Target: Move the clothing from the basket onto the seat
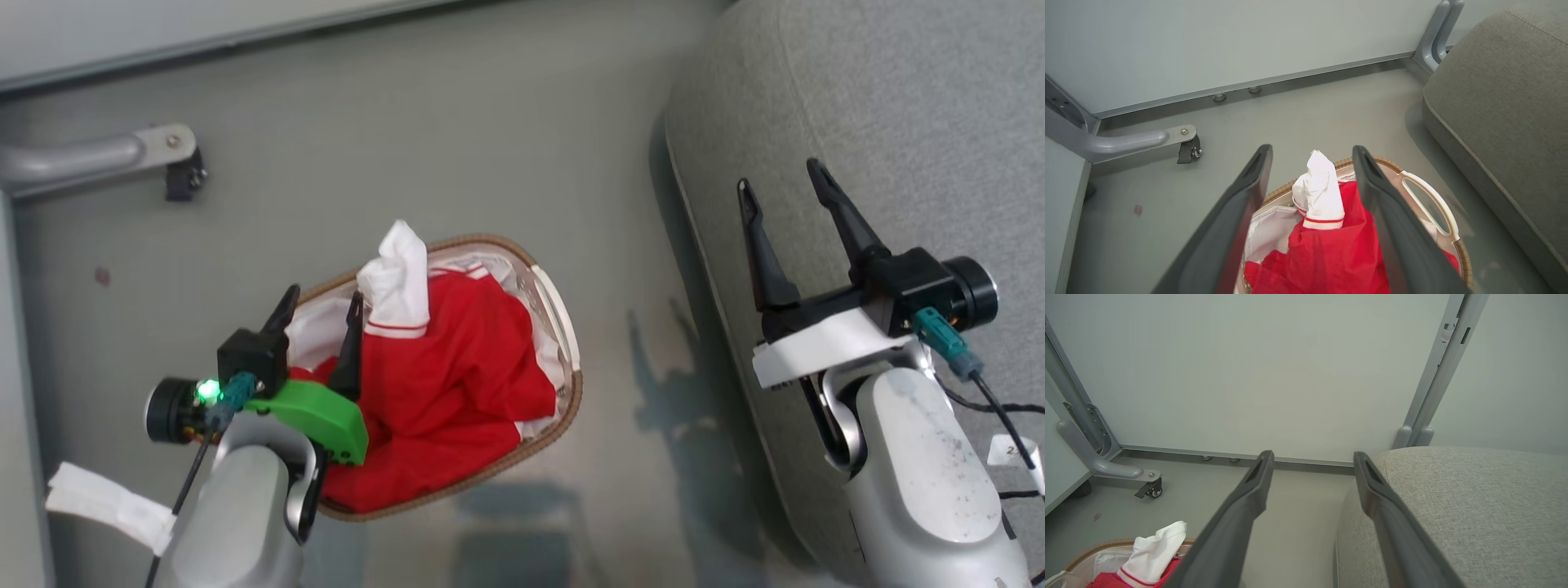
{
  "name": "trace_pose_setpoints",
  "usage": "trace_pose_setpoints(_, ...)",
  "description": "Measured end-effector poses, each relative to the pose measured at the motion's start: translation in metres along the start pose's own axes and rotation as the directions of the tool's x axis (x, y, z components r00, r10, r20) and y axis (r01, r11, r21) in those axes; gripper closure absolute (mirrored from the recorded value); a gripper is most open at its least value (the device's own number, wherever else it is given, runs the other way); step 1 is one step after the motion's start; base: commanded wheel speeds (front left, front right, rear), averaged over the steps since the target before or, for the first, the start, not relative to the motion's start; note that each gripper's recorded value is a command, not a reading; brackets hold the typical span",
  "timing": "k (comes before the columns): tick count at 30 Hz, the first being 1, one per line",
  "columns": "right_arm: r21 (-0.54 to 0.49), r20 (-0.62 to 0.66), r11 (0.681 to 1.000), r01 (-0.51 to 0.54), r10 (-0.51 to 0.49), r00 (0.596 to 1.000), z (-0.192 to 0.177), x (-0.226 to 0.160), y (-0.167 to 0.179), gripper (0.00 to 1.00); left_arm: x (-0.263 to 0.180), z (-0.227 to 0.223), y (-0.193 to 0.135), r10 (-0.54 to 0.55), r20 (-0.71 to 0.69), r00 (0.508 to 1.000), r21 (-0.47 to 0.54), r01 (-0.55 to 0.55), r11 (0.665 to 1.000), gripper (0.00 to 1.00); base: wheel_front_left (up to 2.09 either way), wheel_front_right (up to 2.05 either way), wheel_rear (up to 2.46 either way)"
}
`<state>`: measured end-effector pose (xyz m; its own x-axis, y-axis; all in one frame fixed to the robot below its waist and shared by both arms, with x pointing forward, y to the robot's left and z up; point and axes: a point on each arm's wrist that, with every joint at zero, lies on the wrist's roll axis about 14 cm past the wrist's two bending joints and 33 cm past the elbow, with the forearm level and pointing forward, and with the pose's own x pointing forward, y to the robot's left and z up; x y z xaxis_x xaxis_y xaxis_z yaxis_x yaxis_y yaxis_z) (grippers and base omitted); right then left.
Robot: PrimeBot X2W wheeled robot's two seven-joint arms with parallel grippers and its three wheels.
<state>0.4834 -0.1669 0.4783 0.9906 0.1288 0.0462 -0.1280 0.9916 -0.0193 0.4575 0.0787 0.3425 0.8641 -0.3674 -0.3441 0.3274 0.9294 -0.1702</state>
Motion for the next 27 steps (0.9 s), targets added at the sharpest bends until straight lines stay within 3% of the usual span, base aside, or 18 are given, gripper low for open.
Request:
trace_pose_setpoints(13,0.029,-0.020,0.999,0.015,-0.015,1.000,-0.040,0.033,-0.012,0.00,0.062,-0.074,0.006,-0.095,-0.184,0.978,0.038,0.104,0.994,0.00,0.00,0.00,0.00)
trace_pose_setpoints(27,0.046,-0.060,0.999,0.014,-0.011,0.998,-0.082,0.045,-0.017,0.00,0.082,-0.183,0.013,-0.122,-0.442,0.888,-0.021,0.126,0.992,0.00,0.00,0.00,0.00)
